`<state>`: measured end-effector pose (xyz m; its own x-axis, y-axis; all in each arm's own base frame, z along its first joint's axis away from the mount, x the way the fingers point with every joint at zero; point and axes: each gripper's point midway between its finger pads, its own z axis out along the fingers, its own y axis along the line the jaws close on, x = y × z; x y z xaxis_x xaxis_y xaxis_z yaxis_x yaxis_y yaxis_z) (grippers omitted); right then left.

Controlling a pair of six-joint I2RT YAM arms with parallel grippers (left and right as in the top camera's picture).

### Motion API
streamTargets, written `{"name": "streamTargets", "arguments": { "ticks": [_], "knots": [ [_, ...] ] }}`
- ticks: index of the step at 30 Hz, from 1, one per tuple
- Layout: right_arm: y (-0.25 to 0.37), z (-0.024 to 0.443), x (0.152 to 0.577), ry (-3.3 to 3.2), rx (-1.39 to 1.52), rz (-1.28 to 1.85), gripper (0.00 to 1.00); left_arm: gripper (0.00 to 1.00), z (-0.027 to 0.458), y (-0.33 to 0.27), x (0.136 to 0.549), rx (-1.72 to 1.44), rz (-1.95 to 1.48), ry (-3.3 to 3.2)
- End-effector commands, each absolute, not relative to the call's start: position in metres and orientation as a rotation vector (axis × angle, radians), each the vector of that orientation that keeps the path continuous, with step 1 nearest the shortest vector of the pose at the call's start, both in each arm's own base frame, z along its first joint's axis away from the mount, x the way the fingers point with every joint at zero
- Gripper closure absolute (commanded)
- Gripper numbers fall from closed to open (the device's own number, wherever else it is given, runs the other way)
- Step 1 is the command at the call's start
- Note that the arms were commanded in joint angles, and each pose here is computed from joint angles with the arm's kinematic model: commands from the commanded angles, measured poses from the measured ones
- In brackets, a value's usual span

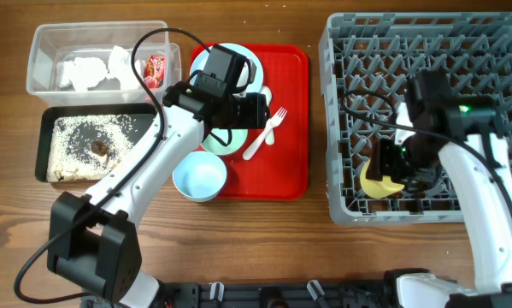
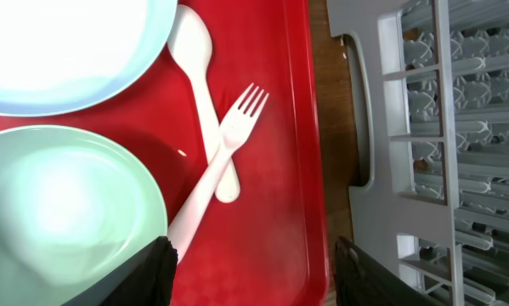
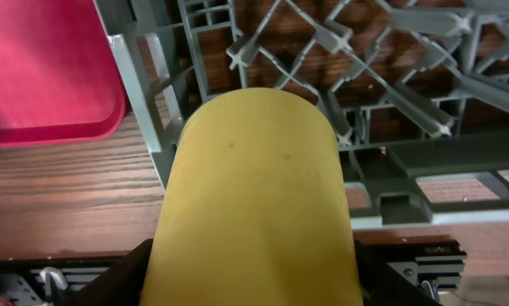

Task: Sort waste into correct bins and load items into the dishwasher rack
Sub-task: 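Place the yellow cup in the rack's lower left with the right gripper, then grasp the green bowl on the red tray with the right gripper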

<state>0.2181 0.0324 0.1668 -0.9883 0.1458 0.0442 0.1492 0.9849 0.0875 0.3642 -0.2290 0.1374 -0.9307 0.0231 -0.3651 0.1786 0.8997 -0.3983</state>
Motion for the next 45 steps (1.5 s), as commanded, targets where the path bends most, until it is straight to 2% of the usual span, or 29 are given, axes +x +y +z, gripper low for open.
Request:
{"name": "streamTargets", "arguments": {
  "ticks": [1, 4, 7, 8, 12, 16, 19, 21, 24, 28, 32, 36, 39, 42, 45],
  "knots": [
    [0.034, 0.140, 0.218, -3.027, -0.217, -0.077, 0.48, 0.39, 0.145, -0.225, 0.368, 0.134, -0.584, 2.684],
    [0.037, 0.112, 0.215, -2.984, -0.219, -0.085, 0.47, 0.37, 0.145, -0.225, 0.368, 0.144, -0.582, 2.682],
    [0.037, 0.111, 0.217, -2.985, -0.220, -0.086, 0.15, 0.36, 0.145, -0.225, 0.368, 0.144, -0.582, 2.682],
    [0.037, 0.111, 0.218, -2.986, -0.219, -0.087, 0.12, 0.36, 0.145, -0.225, 0.368, 0.144, -0.582, 2.682],
    [0.040, 0.128, 0.233, -3.045, -0.214, -0.112, 0.10, 0.34, 0.148, -0.220, 0.370, 0.128, -0.578, 2.673],
    [0.067, 0.180, 0.269, -3.203, -0.122, -0.349, 0.17, 0.34, 0.185, -0.193, 0.373, 0.054, -0.579, 2.606],
    [0.121, 0.220, 0.302, -3.351, 0.069, -0.620, 0.18, 0.34, 0.220, -0.157, 0.361, -0.034, -0.563, 2.557],
    [0.155, 0.227, 0.316, -3.403, 0.121, -0.714, 0.19, 0.33, 0.229, -0.138, 0.357, -0.089, -0.545, 2.545],
    [0.222, 0.211, 0.344, -3.473, 0.123, -0.757, 0.26, 0.29, 0.229, -0.100, 0.358, -0.223, -0.500, 2.554],
    [0.287, 0.143, 0.374, -3.444, 0.061, -0.761, 0.35, 0.26, 0.220, -0.053, 0.356, -0.398, -0.442, 2.580],
    [0.299, 0.070, 0.380, -3.371, 0.029, -0.642, 0.43, 0.25, 0.218, -0.039, 0.355, -0.454, -0.424, 2.581],
    [0.295, 0.037, 0.381, -3.352, 0.018, -0.542, 0.55, 0.24, 0.218, -0.039, 0.355, -0.451, -0.423, 2.581],
    [0.293, 0.024, 0.380, -3.339, 0.015, -0.509, 0.66, 0.25, 0.218, -0.039, 0.355, -0.451, -0.423, 2.582],
    [0.292, 0.024, 0.382, -3.347, 0.014, -0.501, 0.83, 0.24, 0.218, -0.039, 0.355, -0.451, -0.423, 2.582],
    [0.290, 0.024, 0.383, -3.352, 0.010, -0.492, 0.92, 0.24, 0.218, -0.039, 0.355, -0.451, -0.423, 2.581]
  ]
}}
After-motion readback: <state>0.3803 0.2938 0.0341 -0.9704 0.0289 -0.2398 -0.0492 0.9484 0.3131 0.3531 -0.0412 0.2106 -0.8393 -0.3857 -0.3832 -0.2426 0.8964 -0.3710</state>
